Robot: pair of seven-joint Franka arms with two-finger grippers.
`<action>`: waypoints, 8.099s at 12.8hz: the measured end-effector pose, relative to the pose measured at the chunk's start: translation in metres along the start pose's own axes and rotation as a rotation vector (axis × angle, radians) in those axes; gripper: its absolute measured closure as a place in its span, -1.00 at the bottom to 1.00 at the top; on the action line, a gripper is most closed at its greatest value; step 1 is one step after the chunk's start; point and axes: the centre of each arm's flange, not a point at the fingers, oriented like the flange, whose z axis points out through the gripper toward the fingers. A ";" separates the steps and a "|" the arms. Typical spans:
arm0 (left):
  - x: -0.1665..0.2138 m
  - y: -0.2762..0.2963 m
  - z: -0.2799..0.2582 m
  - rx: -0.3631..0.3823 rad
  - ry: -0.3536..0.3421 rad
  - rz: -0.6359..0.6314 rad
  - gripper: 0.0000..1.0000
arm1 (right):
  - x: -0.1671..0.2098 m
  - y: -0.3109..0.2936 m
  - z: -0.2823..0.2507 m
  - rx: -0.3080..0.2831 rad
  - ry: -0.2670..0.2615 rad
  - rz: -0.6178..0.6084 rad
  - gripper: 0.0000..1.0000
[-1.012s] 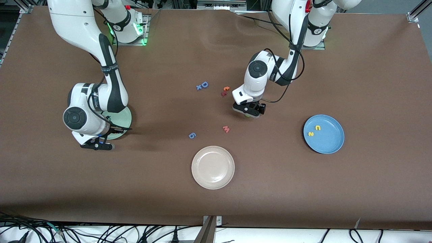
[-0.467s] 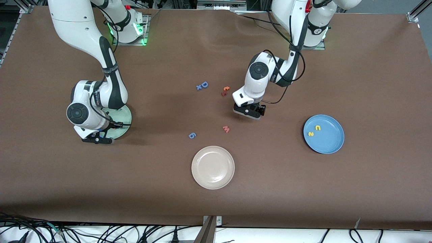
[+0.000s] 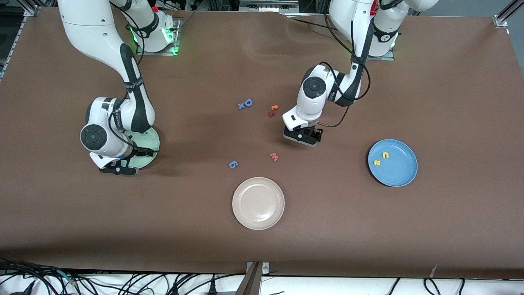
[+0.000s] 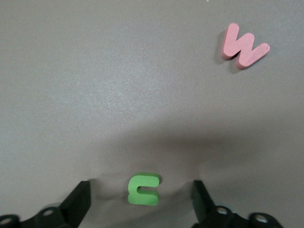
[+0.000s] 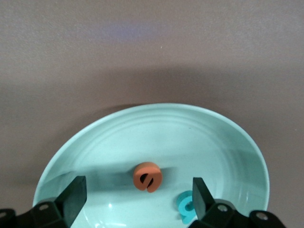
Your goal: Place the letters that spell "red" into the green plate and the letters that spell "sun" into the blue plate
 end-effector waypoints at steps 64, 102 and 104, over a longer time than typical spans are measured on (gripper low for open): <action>0.075 -0.400 -0.235 -0.019 -0.117 -0.179 -1.00 | 0.005 0.067 -0.322 0.161 0.067 0.064 -1.00; 0.010 -0.391 -0.407 -0.041 -0.107 -0.312 -1.00 | 0.036 0.080 -0.307 0.210 0.194 0.114 -1.00; 0.010 -0.391 -0.407 -0.041 -0.107 -0.312 -1.00 | 0.036 0.080 -0.308 0.212 0.197 0.113 -1.00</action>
